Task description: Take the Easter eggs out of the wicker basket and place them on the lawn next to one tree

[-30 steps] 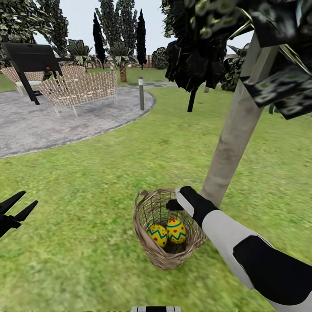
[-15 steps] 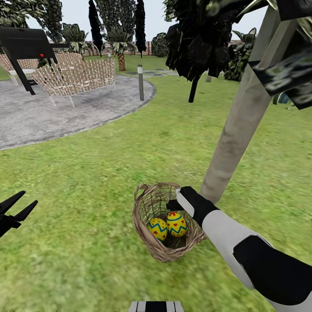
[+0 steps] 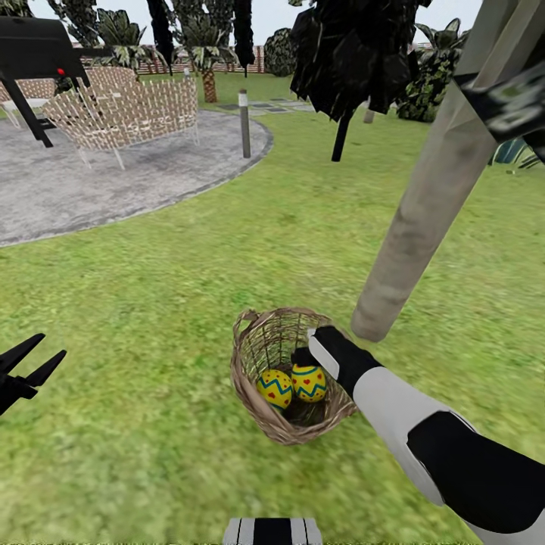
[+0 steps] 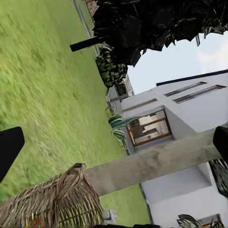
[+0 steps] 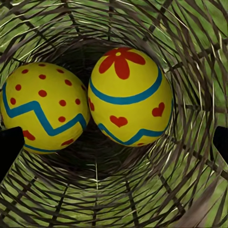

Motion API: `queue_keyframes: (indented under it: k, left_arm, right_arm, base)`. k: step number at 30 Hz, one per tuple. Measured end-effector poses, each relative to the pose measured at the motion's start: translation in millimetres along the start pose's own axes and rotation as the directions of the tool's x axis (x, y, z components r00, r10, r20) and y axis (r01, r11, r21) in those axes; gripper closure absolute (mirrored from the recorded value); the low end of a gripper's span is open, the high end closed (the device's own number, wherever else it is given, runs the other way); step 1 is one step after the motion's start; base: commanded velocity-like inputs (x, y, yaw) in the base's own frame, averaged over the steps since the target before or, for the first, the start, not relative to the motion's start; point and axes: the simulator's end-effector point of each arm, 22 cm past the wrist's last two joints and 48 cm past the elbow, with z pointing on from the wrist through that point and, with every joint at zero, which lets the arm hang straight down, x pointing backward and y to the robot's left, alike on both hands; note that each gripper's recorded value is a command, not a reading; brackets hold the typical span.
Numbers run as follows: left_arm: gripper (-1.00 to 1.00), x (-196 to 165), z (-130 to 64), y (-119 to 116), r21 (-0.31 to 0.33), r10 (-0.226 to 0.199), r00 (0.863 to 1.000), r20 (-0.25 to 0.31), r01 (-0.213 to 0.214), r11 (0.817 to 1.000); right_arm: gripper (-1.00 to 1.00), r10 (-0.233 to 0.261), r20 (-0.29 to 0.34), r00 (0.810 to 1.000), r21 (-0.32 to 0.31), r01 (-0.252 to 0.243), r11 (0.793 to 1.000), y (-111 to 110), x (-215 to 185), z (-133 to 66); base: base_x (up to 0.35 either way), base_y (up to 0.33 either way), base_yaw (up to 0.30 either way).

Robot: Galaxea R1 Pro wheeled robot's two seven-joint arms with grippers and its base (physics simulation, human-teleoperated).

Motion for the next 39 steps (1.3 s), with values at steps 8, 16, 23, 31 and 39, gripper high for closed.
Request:
queue_keyframes:
  k: [8, 16, 23, 31, 39]
  left_arm:
    - [-1.0, 5.4, 1.2, 17.3, -0.028, -0.013, 1.0, -0.009, 0.012, 1.0]
    - [-1.0, 11.2, 1.7, 34.8, -0.057, -0.026, 0.999, -0.019, 0.025, 0.998]
    - [-1.0, 16.3, 1.8, 50.1, -0.082, -0.038, 0.999, -0.026, 0.036, 0.996]
    - [-1.0, 17.5, 1.8, 52.5, -0.085, -0.042, 0.999, -0.027, 0.04, 0.996]
    - [-1.0, 18.2, 1.5, 53.1, -0.086, -0.045, 0.999, -0.026, 0.042, 0.995]
  right_arm:
    - [-1.0, -0.022, -0.007, 1.0, 0.008, 0.022, 1.0, 0.3, 8.7, 19.0]
    - [-1.0, -0.068, -0.002, 0.998, 0.046, 0.068, 0.997, -7.0, 13.4, 37.0]
    - [-1.0, -0.069, 0.003, 0.998, 0.044, 0.069, 0.997, -5.8, 17.0, 51.7]
    - [-1.0, -0.069, 0.008, 0.998, 0.036, 0.069, 0.997, -1.8, 15.3, 52.2]
    - [-1.0, -0.068, 0.004, 0.998, 0.032, 0.068, 0.997, -0.9, 15.5, 51.8]
  base:
    - [0.0, 0.0, 0.0]
    - [0.0, 0.0, 0.0]
    - [0.0, 0.0, 0.0]
    - [0.0, 0.0, 0.0]
    - [0.0, 0.0, 0.0]
